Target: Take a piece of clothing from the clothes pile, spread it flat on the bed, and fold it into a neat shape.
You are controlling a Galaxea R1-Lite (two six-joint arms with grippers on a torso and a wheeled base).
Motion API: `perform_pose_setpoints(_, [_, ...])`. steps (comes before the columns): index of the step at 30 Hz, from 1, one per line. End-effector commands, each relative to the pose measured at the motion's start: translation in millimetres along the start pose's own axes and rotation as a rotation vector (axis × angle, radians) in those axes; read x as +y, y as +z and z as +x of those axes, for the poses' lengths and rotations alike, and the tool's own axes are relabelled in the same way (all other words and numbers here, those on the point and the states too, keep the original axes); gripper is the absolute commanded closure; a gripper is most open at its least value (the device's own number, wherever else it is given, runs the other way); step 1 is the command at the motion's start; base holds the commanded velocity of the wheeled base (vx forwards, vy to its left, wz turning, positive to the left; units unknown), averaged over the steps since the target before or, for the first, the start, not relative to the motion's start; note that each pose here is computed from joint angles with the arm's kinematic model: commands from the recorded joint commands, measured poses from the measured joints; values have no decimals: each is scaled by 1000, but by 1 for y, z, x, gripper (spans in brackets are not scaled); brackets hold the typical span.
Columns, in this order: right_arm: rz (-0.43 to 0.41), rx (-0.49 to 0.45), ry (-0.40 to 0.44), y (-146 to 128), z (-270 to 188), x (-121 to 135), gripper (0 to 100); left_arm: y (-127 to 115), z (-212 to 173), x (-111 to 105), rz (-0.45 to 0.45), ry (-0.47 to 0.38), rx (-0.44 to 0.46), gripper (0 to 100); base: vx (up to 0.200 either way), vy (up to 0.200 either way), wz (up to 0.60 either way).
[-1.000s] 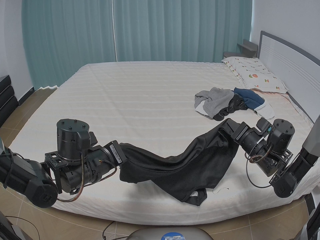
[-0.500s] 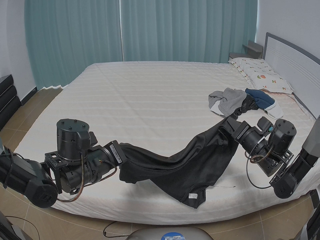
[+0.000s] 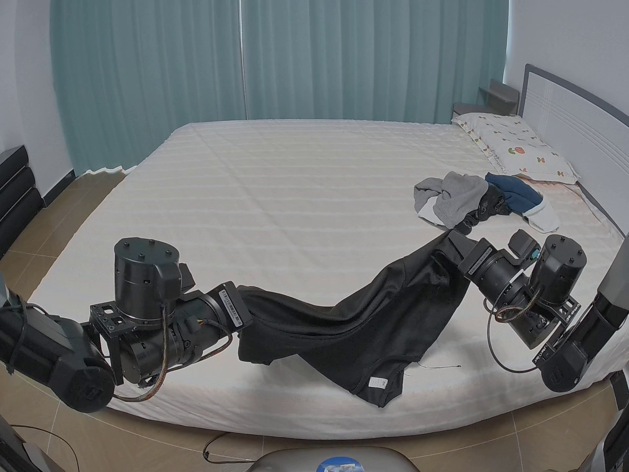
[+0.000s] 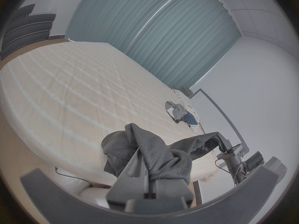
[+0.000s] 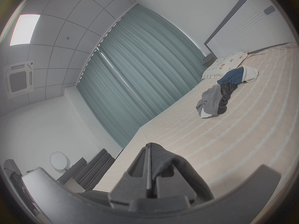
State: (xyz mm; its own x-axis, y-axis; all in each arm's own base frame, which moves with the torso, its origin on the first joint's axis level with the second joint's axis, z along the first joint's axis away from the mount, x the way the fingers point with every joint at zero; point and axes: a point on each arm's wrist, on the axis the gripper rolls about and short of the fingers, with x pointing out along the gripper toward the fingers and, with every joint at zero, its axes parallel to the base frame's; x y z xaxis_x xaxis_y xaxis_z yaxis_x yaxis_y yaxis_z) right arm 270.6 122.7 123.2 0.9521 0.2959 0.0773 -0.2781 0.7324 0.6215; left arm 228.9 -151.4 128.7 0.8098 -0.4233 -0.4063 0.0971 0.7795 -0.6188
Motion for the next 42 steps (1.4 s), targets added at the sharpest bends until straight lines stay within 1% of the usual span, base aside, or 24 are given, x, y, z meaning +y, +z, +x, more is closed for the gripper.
perform_pose_setpoints(1, [2, -15, 37, 6, -11, 14, 100, -5, -6, -3, 30, -17, 12, 100, -200, 0, 0])
perform_pose_setpoints(4, [-14, -29, 74, 14, -20, 25, 100, -5, -12, -6, 51, -29, 7, 100, -67, 0, 0])
perform_pose_setpoints(5, [-14, -29, 74, 14, -20, 25, 100, -5, -12, -6, 51, -29, 7, 100, 0, 0, 0])
perform_pose_setpoints(8, [-15, -98, 123, 36, -33, 39, 100, 0, -23, -14, 51, -42, -52, 100, 0, 0, 0])
perform_pose_setpoints(10, [-15, -123, 141, 50, -42, 47, 100, 2, -32, -20, 57, -54, -84, 100, 0, 0, 0])
perform_pose_setpoints(15, [-12, -164, 167, 85, -63, 66, 100, 4, -38, -27, 67, -78, -97, 100, 0, 0, 0])
perform_pose_setpoints(17, [-17, -177, 152, 101, -65, 71, 100, 7, -37, -26, 76, -58, -85, 100, 0, 0, 0])
perform_pose_setpoints(20, [-29, -166, 114, 113, -56, 73, 100, 12, -31, -26, 75, -19, -62, 100, 0, 0, 0])
perform_pose_setpoints(21, [-31, -178, 108, 121, -51, 75, 100, 13, -29, -26, 73, -6, -51, 100, 0, 0, 0])
perform_pose_setpoints(23, [-31, -210, 110, 133, -47, 80, 100, 15, -31, -28, 72, -4, -49, 100, 0, 0, 0])
perform_pose_setpoints(24, [-30, -249, 124, 148, -46, 88, 100, 15, -35, -30, 71, -7, -42, 100, 0, 0, 0])
perform_pose_setpoints(26, [-29, -261, 129, 159, -49, 96, 100, 19, -49, -34, 72, -29, -54, 100, 0, 0, 0])
perform_pose_setpoints(27, [-28, -260, 132, 166, -55, 102, 100, 18, -58, -37, 78, -44, -45, 100, 0, 0, 0])
perform_pose_setpoints(30, [-28, -237, 130, 174, -71, 109, 100, 12, -76, -44, 100, -70, 4, 100, 0, 0, 0])
perform_pose_setpoints(31, [-28, -237, 130, 174, -71, 109, 100, 12, -76, -44, 100, -70, 4, 100, 0, 0, 0])
perform_pose_setpoints(33, [-27, -237, 133, 179, -85, 112, 100, 6, -87, -45, 121, -69, 52, 100, 0, 0, 0])
perform_pose_setpoints(39, [-26, -257, 141, 187, -106, 117, 100, 9, -107, -48, 120, -112, 37, 100, 0, 0, 0])
perform_pose_setpoints(40, [-27, -253, 141, 191, -117, 119, 100, 8, -117, -50, 131, -131, 48, 100, 0, 0, 0])
perform_pose_setpoints(42, [-28, -246, 138, 194, -123, 121, 100, 9, -120, -51, 138, -126, 65, 100, 0, 0, 0])
